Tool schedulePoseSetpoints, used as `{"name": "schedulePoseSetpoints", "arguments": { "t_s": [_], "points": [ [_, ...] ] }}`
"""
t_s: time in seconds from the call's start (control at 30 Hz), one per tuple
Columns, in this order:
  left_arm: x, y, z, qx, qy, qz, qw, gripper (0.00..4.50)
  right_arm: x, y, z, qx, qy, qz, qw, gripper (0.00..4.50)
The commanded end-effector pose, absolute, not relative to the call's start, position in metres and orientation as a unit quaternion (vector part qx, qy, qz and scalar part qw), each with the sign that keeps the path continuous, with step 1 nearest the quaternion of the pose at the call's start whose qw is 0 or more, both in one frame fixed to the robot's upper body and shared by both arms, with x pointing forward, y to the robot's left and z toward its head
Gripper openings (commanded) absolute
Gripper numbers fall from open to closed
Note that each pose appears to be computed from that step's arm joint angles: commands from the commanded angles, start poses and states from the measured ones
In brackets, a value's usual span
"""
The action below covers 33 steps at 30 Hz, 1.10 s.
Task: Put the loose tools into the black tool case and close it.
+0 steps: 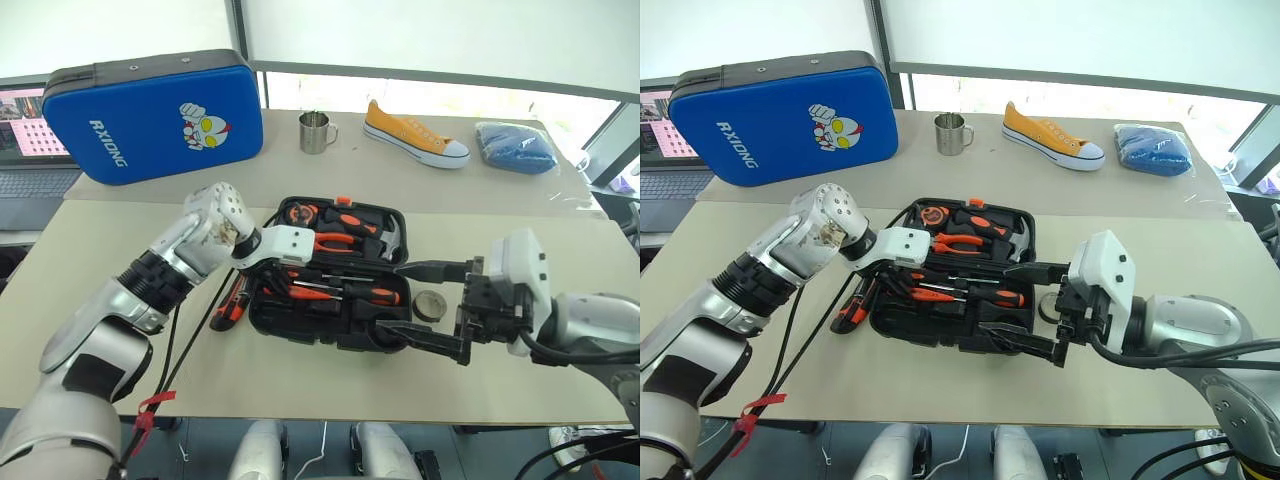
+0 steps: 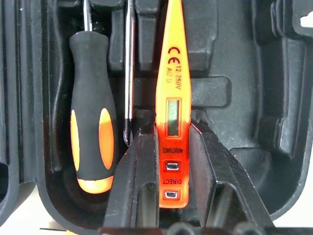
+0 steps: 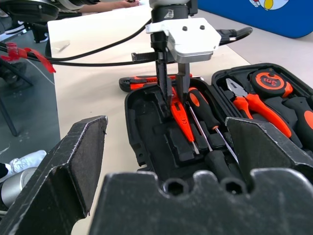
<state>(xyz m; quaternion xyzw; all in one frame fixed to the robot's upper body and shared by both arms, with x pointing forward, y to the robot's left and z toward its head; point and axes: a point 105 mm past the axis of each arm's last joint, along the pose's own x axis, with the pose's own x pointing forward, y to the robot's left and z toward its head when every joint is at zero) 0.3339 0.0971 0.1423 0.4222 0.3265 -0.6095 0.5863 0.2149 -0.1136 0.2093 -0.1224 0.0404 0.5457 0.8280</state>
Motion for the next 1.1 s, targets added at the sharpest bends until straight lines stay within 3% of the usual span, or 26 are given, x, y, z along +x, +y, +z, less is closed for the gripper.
{"name": "schedulePoseSetpoints", "arguments": {
  "t_s": [0.03,0.07,0.13,0.33,0.5,0.6,0.7,0.87,1.1],
  "points": [
    [0.331,0.098,0.139,0.417,0.335,-0.611,0.584,0.43,0.213,-0.110,0.219,-0.131,0.013,0.550,0.825,4.50],
    [0.330,0.098,0.140,0.418,0.334,-0.611,0.583,0.43,0.213,-0.110,0.219,-0.132,0.013,0.550,0.825,4.50],
    [0.327,0.098,0.146,0.414,0.330,-0.617,0.582,1.44,0.214,-0.110,0.219,-0.130,0.013,0.550,0.825,4.50],
    [0.320,0.101,0.171,0.404,0.307,-0.629,0.589,3.48,0.216,-0.110,0.219,-0.129,0.014,0.552,0.824,4.50],
    [0.324,0.104,0.185,0.395,0.280,-0.618,0.620,3.48,0.218,-0.108,0.219,-0.128,0.013,0.553,0.823,4.50],
    [0.329,0.105,0.193,0.368,0.255,-0.617,0.647,2.85,0.218,-0.108,0.218,-0.128,0.015,0.553,0.823,4.50],
    [0.334,0.103,0.190,0.332,0.223,-0.619,0.676,1.61,0.218,-0.108,0.216,-0.130,0.018,0.554,0.822,4.50],
    [0.336,0.092,0.184,0.245,0.167,-0.635,0.713,0.02,0.218,-0.108,0.214,-0.128,0.024,0.551,0.824,4.50],
    [0.323,0.094,0.160,0.167,0.164,-0.640,0.732,0.02,0.219,-0.111,0.211,-0.124,0.032,0.542,0.830,4.50]
  ]
}}
